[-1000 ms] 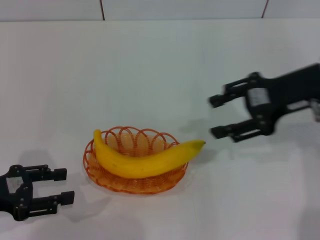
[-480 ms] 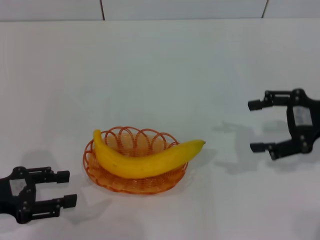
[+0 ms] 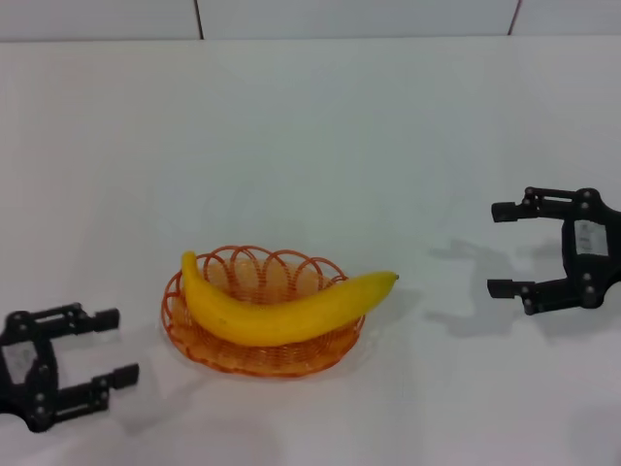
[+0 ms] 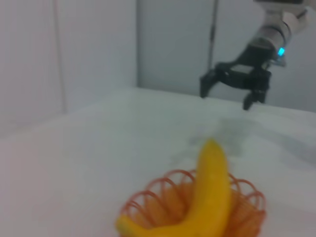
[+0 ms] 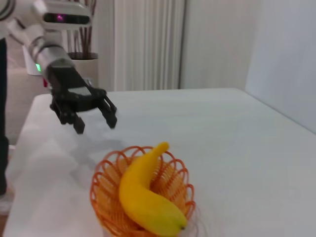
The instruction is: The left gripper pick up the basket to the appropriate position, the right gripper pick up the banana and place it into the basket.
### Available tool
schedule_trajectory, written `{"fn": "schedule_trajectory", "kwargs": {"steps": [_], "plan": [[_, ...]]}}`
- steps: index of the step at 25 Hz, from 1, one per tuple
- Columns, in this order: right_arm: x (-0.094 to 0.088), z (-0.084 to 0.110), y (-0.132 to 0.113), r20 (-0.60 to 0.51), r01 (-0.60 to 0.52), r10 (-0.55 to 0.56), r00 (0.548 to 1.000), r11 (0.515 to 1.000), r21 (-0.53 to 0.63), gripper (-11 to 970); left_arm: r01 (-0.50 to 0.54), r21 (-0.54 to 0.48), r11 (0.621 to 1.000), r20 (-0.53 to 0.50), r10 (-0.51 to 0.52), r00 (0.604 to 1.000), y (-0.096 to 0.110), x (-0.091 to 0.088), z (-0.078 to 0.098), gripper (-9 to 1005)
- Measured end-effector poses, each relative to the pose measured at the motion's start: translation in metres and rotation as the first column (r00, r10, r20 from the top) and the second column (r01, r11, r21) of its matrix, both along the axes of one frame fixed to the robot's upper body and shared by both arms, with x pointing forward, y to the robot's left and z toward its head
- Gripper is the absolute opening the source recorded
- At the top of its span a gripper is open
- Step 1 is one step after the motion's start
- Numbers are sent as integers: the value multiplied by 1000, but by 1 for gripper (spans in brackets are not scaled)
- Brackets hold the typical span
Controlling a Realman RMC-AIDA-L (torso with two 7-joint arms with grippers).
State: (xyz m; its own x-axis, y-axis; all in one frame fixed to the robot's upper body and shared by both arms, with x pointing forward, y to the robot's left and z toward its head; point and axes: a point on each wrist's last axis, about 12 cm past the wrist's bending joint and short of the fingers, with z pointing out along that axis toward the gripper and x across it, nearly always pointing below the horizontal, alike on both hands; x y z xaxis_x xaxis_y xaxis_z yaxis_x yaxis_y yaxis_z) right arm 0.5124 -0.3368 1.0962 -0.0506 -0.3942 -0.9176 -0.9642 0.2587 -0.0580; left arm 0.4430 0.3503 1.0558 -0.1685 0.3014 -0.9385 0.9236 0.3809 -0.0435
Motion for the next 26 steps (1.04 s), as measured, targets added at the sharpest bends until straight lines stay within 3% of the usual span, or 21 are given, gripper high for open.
{"fn": "schedule_trajectory", "kwargs": {"steps": [5,16,26], "plan": [[1,-6,1,-5,24,-24,1000,1000,-13,893,-30,-27,999,73,32,997,1,-5,-4,661],[1,-20,3,-49,2,-7,999,995,-101,893,-17,-27,1000,65,19,998,-3,1,-3,661],[-9,-29,11,-77,-101,90,993,985,-140,893,-20,-31,999,58,22,998,-3,1,-3,661]]}}
